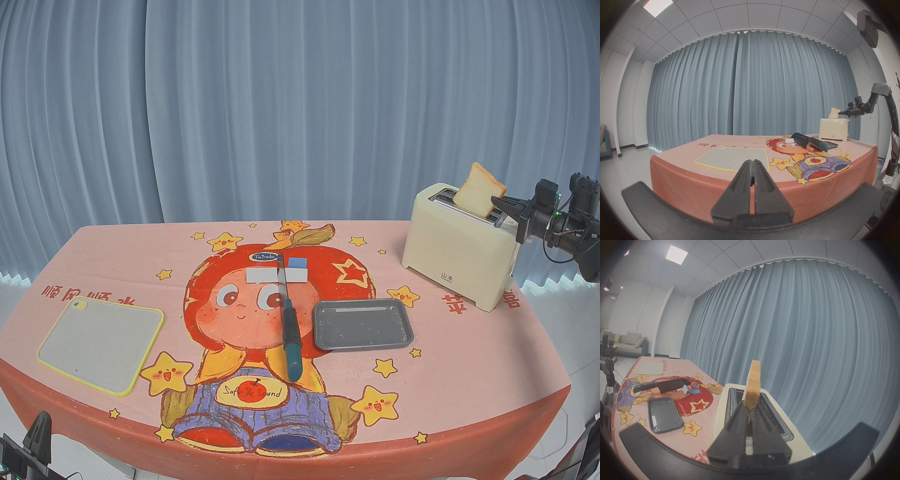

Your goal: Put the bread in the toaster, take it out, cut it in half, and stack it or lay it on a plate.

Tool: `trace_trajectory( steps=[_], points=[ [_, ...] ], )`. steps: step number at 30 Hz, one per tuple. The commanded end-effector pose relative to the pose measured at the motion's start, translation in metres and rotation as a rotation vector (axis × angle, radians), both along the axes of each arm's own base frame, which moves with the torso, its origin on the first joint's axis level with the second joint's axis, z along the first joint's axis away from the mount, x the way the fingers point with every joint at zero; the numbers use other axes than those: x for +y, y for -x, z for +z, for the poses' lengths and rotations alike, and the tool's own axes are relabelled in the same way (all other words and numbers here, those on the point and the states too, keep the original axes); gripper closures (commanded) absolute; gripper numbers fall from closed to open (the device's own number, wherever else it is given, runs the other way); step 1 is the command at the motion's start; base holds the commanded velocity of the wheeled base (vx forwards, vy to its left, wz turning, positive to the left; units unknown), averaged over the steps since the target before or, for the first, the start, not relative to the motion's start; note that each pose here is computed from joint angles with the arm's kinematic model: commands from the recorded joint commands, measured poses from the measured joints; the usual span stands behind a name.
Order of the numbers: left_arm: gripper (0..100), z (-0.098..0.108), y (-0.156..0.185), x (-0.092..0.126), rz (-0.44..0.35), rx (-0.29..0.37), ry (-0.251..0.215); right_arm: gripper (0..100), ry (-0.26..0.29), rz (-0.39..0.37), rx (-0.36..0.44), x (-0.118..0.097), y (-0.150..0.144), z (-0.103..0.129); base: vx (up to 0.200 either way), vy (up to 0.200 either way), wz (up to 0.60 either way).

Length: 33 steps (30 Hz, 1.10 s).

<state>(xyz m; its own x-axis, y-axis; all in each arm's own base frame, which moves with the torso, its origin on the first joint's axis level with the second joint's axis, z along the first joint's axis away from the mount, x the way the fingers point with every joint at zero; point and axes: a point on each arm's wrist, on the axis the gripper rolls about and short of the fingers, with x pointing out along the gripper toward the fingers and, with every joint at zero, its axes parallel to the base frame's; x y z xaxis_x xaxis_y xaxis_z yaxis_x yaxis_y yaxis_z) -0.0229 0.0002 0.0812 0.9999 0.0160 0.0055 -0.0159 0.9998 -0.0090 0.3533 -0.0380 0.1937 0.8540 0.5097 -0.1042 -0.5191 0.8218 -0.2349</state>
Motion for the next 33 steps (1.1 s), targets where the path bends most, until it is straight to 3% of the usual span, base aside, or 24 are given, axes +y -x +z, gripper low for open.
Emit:
trace_trajectory(
  steps=[1,4,5,20,27,33],
  points=[
    [100,-0.005,-0.001,0.0,0.001,0.012,0.0,100,0.0,0.0,0.002,0.0,-0.001,-0.001,0.0,0.0,0.0],
    [100,-0.005,-0.001,0.0,0.001,0.012,0.0,100,0.0,0.0,0.003,0.0,-0.001,-0.001,0.0,0.0,0.0],
    [100,-0.005,-0.001,0.0,0.001,0.012,0.0,0,-0.001,0.0,0.005,0.0,-0.001,-0.002,0.0,0.0,0.0],
    [100,-0.005,-0.001,0.0,0.001,0.012,0.0,0,-0.01,-0.008,-0.025,0.001,0.006,0.012,0.0,0.0,0.0],
    [100,-0.005,-0.001,0.0,0.001,0.012,0.0,0,-0.109,-0.013,-0.05,0.007,0.042,0.046,0.0,0.0,0.0],
    [100,-0.005,-0.001,0.0,0.001,0.012,0.0,0,-0.129,-0.045,-0.026,0.008,0.075,0.043,0.0,0.0,0.0]
  ],
)
